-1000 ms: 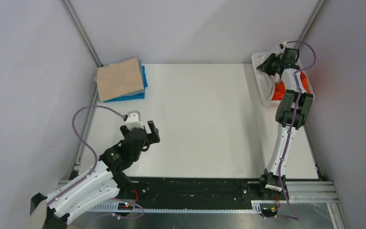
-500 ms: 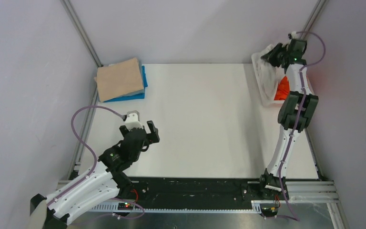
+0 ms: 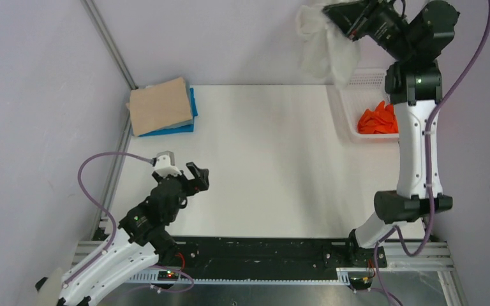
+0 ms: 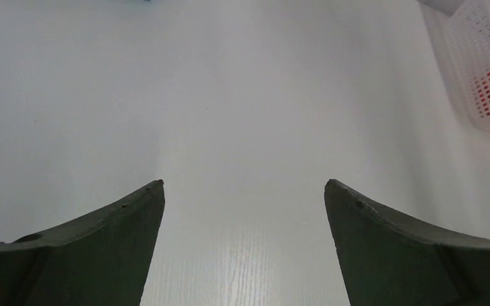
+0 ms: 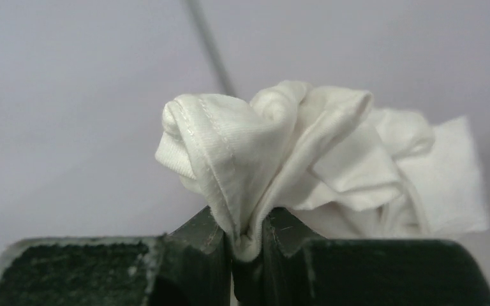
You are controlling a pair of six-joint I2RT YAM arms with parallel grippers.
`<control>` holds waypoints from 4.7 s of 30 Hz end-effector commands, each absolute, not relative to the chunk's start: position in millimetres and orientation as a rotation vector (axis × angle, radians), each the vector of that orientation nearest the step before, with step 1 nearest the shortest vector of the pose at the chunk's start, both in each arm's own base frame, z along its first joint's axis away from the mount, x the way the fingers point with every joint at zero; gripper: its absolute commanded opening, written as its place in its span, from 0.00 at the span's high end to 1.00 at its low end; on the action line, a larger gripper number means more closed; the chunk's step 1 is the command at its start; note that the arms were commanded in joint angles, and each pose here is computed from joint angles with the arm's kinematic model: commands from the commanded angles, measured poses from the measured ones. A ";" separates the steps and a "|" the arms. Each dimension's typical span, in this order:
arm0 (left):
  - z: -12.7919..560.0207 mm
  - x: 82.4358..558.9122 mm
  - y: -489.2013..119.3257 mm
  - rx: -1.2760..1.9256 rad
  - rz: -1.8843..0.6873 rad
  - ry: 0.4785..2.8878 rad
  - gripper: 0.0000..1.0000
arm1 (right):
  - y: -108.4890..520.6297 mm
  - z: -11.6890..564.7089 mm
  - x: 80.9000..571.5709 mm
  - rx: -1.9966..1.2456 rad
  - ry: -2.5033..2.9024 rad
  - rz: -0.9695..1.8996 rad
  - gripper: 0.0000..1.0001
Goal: Fold and stack the t-shirts
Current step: Move the tshirt to the center of the board, then flatten out the tshirt
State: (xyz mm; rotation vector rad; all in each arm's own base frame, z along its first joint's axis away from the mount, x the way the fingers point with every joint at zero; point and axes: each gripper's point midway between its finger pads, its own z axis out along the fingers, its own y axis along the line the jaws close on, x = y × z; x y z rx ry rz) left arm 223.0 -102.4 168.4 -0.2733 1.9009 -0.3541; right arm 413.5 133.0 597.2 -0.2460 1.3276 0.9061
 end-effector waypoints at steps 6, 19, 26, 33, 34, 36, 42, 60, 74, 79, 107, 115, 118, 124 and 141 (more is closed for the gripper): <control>166.4 209.5 -95.9 -0.382 -0.434 1.899 0.02 | 244.4 520.8 344.0 -0.297 1.544 1.072 0.96; 117.6 192.0 -86.6 -0.472 -0.329 2.090 0.02 | 277.9 156.0 359.1 0.026 2.236 0.574 0.05; 106.9 192.1 -107.0 -0.420 -0.320 2.210 0.02 | 206.0 183.0 339.5 0.163 2.168 0.233 0.01; 99.6 185.3 -181.8 -0.193 -0.600 2.284 0.02 | 186.0 156.9 270.8 0.120 2.210 0.373 0.01; 101.3 184.3 -192.3 -0.168 -0.648 2.274 0.02 | 186.7 145.2 256.4 0.096 2.229 0.431 0.01; 99.3 182.9 -204.1 -0.139 -0.685 2.281 0.01 | 189.9 131.0 237.3 0.063 2.247 0.523 0.02; 82.3 185.6 -225.6 -0.075 -0.678 2.339 0.13 | 187.6 111.5 212.4 0.064 2.249 0.632 0.02; 28.3 206.8 -247.3 -0.095 -0.504 2.472 0.57 | 196.3 69.1 203.9 -0.091 2.371 0.568 0.11; 71.2 229.2 -204.9 -0.253 -0.411 2.227 1.00 | 215.2 44.0 232.1 -0.093 2.378 0.487 0.93; 121.3 236.2 -162.9 -0.346 -0.334 2.046 1.00 | 203.2 95.5 243.9 0.019 2.275 0.522 1.00; 407.6 282.4 -101.3 -0.321 -0.374 1.573 1.00 | 155.5 424.0 283.1 -0.034 1.592 0.806 1.00; 487.2 371.9 -111.3 -0.229 -0.306 1.539 1.00 | 143.8 486.5 380.6 0.026 1.546 0.749 1.00; 549.0 359.2 -105.2 -0.180 -0.306 1.427 1.00 | 130.7 518.6 377.3 0.069 1.457 0.707 1.00; 567.7 339.3 -98.1 -0.141 -0.299 1.388 1.00 | 102.4 521.3 352.2 0.151 1.403 0.631 1.00; 102.0 215.9 -163.0 -0.244 -0.447 2.325 0.82 | 78.6 132.2 224.2 0.528 2.346 0.526 0.93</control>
